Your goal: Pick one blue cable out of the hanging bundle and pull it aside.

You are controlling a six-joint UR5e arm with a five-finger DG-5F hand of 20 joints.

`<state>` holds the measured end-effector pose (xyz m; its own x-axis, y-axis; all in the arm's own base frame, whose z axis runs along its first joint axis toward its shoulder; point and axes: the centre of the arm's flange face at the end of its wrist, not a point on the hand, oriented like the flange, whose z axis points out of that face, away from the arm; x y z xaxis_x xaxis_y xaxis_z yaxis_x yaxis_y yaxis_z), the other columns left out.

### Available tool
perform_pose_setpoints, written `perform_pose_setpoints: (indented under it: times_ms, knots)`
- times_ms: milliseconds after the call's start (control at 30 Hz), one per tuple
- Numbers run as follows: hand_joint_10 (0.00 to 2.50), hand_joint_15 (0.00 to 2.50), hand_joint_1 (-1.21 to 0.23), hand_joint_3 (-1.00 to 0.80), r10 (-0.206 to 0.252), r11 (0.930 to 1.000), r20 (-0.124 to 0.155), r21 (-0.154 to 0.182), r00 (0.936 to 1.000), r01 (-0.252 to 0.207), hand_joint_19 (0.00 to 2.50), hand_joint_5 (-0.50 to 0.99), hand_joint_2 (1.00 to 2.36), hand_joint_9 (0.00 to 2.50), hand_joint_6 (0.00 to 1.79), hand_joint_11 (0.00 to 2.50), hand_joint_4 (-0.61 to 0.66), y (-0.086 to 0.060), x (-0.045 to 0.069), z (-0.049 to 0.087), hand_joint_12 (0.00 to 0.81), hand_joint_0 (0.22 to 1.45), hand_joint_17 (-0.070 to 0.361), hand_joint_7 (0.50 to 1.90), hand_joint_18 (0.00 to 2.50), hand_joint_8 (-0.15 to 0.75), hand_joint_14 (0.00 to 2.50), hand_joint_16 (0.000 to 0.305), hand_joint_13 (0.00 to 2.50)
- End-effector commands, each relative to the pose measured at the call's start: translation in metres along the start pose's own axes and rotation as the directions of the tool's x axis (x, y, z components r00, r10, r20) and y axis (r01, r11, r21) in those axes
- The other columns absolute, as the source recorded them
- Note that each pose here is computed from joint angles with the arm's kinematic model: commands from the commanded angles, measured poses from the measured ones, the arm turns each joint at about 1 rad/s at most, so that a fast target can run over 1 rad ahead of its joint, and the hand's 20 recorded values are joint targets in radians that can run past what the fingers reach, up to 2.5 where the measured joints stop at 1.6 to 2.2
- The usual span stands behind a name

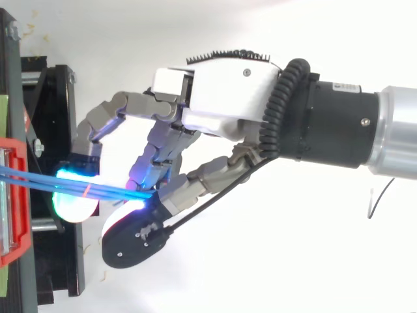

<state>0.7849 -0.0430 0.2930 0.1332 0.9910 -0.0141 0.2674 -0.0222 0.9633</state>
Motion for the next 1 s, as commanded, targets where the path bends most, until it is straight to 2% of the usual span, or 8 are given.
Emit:
perform_pose_setpoints:
  times_ms: [0, 200, 500, 633, 700, 800, 967]
  knots:
    - [0.03, 0.59, -0.87, -0.5, -0.005, 0.9999, 0.003, 0.012, 1.0, 0.005, 0.74, -0.06, 1.0, 1.28, 0.88, 0.6, -0.04, 0.003, -0.002, -0.002, 0.351, 0.5, 0.109, 0.75, 0.92, 0.243, 0.02, 0.049, 1.04]
    - [0.03, 0.59, -0.7, -0.5, -0.004, 0.9998, 0.006, 0.022, 1.0, 0.004, 0.76, -0.05, 1.0, 1.36, 0.85, 0.59, -0.09, 0.002, -0.005, -0.003, 0.354, 0.49, 0.113, 0.77, 0.93, 0.248, 0.02, 0.05, 1.07]
    - [0.02, 0.61, -0.63, -0.5, -0.004, 0.9999, 0.006, 0.013, 1.0, 0.004, 0.79, -0.04, 1.0, 1.43, 0.84, 0.59, -0.11, 0.007, -0.006, -0.003, 0.346, 0.52, 0.11, 0.83, 0.94, 0.241, 0.03, 0.049, 1.1]
    - [0.03, 0.61, -0.69, -0.46, -0.004, 0.9998, 0.006, 0.018, 1.0, 0.004, 0.8, -0.04, 1.0, 1.43, 0.84, 0.59, -0.11, 0.014, -0.008, -0.007, 0.334, 0.56, 0.105, 0.84, 0.92, 0.234, 0.03, 0.047, 1.09]
    - [0.03, 0.6, -0.77, -0.35, -0.007, 0.9997, 0.006, 0.022, 1.0, 0.007, 0.77, -0.04, 1.01, 1.43, 0.84, 0.59, -0.09, 0.021, -0.01, -0.013, 0.353, 0.58, 0.114, 0.88, 0.96, 0.254, 0.02, 0.051, 1.12]
    - [0.02, 0.6, -0.86, -0.24, -0.011, 0.9995, 0.007, 0.031, 0.9999, 0.011, 0.75, -0.05, 1.01, 1.39, 0.86, 0.6, -0.09, 0.023, -0.01, -0.016, 0.36, 0.59, 0.118, 0.84, 0.97, 0.256, 0.02, 0.052, 1.1]
    - [0.03, 0.61, -0.95, -0.29, -0.013, 0.9991, 0.007, 0.04, 0.9999, 0.013, 0.76, -0.07, 1.01, 1.28, 0.9, 0.63, -0.15, 0.021, -0.011, -0.016, 0.325, 0.68, 0.1, 0.79, 0.88, 0.214, 0.03, 0.044, 1.03]
